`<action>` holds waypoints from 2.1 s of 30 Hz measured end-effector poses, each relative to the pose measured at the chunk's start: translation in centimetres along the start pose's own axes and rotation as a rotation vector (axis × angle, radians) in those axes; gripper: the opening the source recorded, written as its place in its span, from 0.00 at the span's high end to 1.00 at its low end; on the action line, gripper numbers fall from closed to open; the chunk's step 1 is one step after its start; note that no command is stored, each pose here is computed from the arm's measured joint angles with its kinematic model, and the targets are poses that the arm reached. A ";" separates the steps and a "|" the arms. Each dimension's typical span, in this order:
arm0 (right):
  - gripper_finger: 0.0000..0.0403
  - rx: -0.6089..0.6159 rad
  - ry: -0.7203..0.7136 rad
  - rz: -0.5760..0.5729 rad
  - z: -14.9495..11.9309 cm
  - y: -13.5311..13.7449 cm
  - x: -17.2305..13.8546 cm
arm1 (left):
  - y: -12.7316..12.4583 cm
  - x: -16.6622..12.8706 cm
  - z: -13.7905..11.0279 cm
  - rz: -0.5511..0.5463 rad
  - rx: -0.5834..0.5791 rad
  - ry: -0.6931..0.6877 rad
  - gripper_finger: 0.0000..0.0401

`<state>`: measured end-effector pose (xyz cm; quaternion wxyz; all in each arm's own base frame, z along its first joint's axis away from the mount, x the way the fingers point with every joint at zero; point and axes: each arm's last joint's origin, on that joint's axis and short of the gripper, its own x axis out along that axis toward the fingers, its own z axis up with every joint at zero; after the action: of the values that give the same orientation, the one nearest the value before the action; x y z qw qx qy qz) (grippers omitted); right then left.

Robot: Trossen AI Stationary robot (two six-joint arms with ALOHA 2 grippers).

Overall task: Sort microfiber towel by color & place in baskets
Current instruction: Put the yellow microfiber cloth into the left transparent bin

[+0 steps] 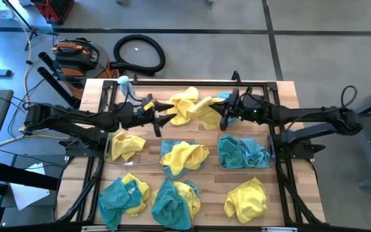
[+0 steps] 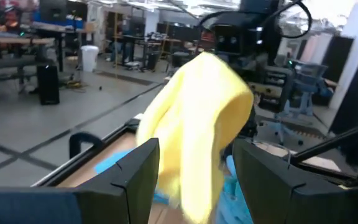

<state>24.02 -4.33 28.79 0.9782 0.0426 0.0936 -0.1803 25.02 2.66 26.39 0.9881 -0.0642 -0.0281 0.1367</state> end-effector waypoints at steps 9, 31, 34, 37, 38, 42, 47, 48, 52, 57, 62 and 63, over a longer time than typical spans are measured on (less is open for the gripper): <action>1.00 -0.013 0.033 0.012 1.0 0.8 1.7 | -2.2 6.2 0.6 -0.026 0.112 0.030 0.52; 0.87 -0.072 0.096 0.062 0.7 1.8 1.9 | -2.0 11.1 0.5 0.009 0.179 0.065 0.97; 0.80 -0.098 0.116 0.037 0.6 1.7 1.7 | -1.9 11.1 0.6 0.011 0.181 0.064 0.99; 0.74 -0.135 0.154 -0.036 0.2 1.3 1.7 | -2.0 10.9 1.2 0.014 0.200 0.039 0.99; 0.72 -0.147 0.173 -0.066 0.0 1.1 1.6 | -2.0 10.8 1.5 0.019 0.201 0.029 1.00; 0.70 -0.180 0.272 -0.155 -0.9 0.5 1.4 | -1.9 9.9 3.3 0.053 0.225 -0.023 1.00; 0.70 -0.156 0.386 -0.279 -2.0 -0.6 1.1 | -1.8 8.1 6.1 0.097 0.251 -0.093 1.00; 0.70 -0.146 0.404 -0.305 -2.2 -0.9 1.0 | -1.8 7.7 6.7 0.098 0.251 -0.115 1.00; 0.70 -0.098 0.459 -0.367 -3.1 -1.9 0.8 | -1.8 5.9 8.8 0.106 0.252 -0.148 1.00; 0.70 -0.048 0.516 -0.411 -4.4 -2.6 0.6 | -2.1 2.6 10.6 0.207 0.277 -0.072 1.00; 0.70 -0.024 0.558 -0.429 -6.2 -2.8 0.3 | -3.0 -1.6 12.1 0.285 0.272 -0.016 1.00; 0.70 -0.020 0.565 -0.433 -6.5 -2.8 0.2 | -3.2 -2.5 12.5 0.291 0.268 -0.014 1.00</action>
<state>22.14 -6.28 22.24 0.8532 0.0602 0.3693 -0.3634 22.55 0.35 39.06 0.9574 0.0656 -0.0070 0.2813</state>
